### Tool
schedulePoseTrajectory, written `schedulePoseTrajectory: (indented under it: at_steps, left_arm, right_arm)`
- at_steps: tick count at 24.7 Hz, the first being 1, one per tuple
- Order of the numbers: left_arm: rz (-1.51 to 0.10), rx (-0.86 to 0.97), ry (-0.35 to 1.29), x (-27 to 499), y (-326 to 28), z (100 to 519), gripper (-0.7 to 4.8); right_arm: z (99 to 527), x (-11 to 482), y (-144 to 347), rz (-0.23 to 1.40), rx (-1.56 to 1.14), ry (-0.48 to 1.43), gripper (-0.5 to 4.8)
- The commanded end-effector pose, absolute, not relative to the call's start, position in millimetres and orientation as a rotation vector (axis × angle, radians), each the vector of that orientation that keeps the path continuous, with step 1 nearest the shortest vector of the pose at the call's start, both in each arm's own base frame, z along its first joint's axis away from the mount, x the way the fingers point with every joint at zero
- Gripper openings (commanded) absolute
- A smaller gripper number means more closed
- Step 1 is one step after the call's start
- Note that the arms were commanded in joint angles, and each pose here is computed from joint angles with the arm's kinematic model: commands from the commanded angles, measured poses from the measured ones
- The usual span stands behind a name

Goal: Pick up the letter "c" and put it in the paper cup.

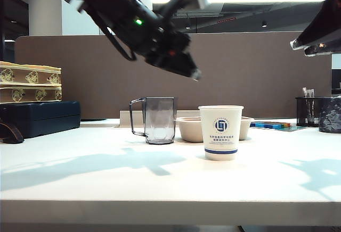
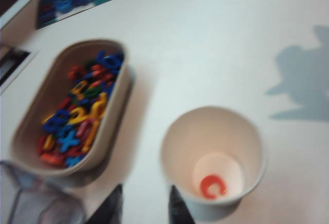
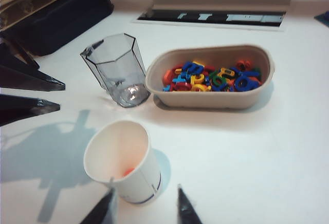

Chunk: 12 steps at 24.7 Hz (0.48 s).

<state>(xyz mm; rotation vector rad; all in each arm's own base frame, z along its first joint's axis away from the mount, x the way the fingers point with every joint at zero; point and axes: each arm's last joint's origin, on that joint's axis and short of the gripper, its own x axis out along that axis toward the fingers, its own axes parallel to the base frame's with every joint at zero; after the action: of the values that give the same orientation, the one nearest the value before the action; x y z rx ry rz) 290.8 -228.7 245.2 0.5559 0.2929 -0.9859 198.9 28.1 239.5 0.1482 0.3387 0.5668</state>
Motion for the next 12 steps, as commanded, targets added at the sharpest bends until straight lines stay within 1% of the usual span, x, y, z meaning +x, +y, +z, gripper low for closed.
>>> schedulePoseTrajectory:
  at_steps: [1, 3, 8, 12]
  left_arm:
    - [-0.957, 0.562, 0.359, 288, -211, 255, 0.73]
    - [-0.943, 0.561, 0.394, 286, -201, 260, 0.47]
    - [-0.895, 0.551, 0.459, 279, -173, 276, 0.48]
    - [-0.880, 0.549, 0.440, 269, -164, 291, 0.47]
  right_arm:
    - [251, 200, 28, 0.568, 0.134, 0.298, 1.48]
    - [256, 200, 28, 0.569, 0.132, 0.289, 1.48]
    - [274, 197, 27, 0.570, 0.119, 0.230, 1.48]
    - [283, 189, 26, 0.562, 0.112, 0.205, 1.35]
